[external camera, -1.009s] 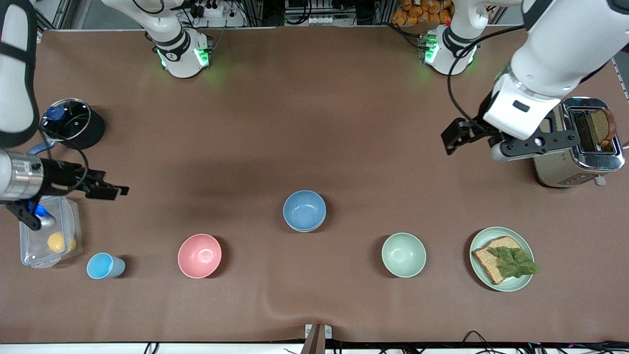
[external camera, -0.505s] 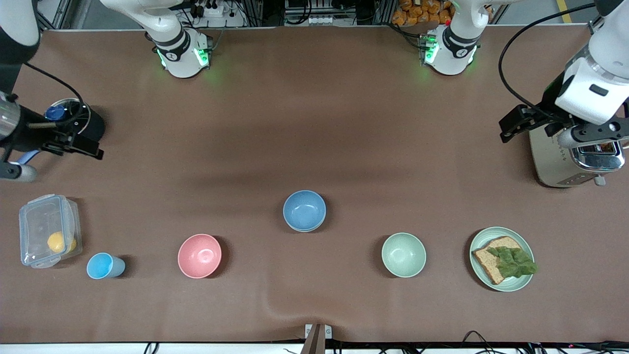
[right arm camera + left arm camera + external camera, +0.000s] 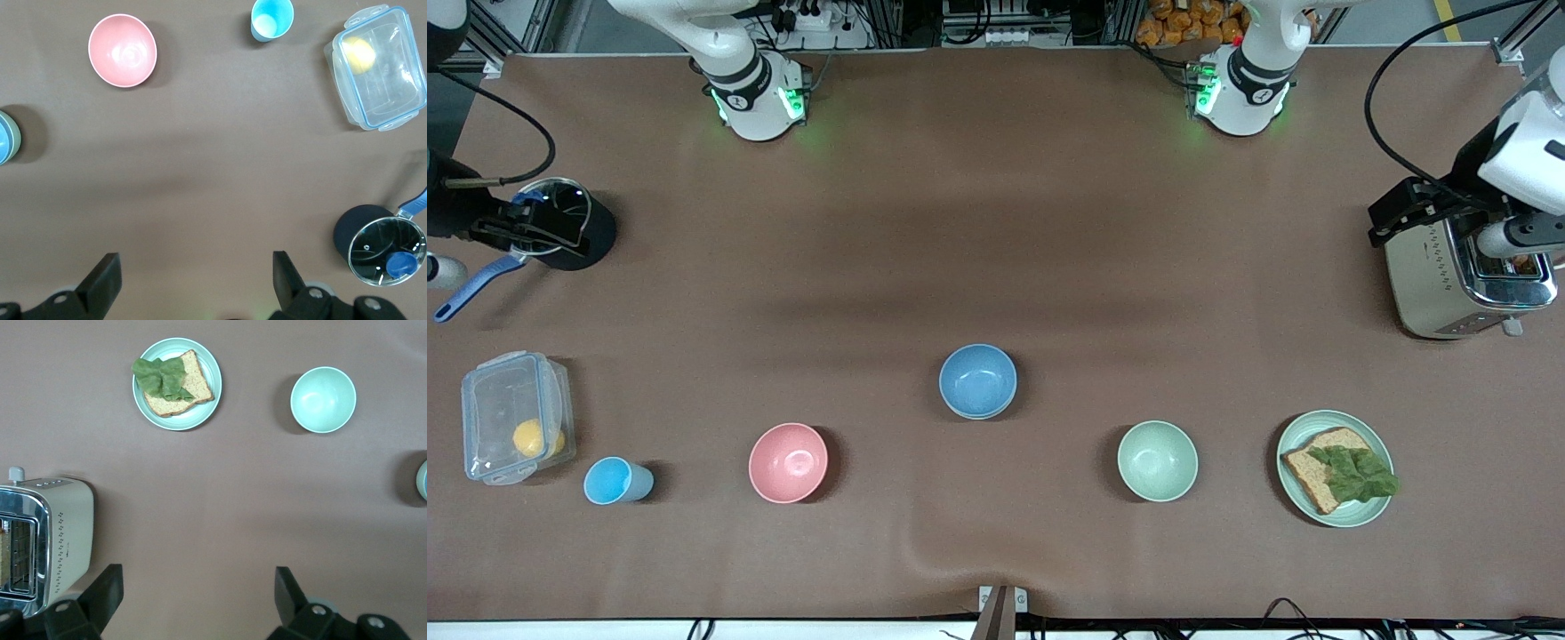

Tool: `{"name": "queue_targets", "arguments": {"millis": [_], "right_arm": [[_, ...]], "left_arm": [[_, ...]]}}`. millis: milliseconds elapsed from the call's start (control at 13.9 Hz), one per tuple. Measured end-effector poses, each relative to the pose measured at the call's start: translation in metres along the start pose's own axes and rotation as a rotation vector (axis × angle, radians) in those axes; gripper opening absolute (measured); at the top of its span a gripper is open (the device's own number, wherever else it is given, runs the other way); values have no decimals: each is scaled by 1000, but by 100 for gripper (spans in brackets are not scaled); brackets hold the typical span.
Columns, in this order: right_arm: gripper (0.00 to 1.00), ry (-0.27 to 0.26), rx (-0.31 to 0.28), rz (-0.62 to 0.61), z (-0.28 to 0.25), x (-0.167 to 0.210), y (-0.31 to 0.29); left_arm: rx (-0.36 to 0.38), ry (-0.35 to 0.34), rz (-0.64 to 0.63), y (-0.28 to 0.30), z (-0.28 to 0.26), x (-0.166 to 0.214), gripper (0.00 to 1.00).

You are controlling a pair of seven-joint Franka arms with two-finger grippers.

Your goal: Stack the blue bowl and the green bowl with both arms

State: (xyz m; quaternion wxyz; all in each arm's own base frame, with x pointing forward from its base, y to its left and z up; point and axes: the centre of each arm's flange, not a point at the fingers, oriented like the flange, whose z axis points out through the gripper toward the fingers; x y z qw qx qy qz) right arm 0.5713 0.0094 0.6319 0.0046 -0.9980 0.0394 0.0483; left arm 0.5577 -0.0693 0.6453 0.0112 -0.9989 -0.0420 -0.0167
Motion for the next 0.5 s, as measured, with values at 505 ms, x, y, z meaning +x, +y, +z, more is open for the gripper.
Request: {"name": "queue_targets", "arguments": {"millis": [505], "right_arm": [[100,8,4,-2,-26,-24,3]], "left_arm": [[-7,3,18,2,-3,-2,100]]}}
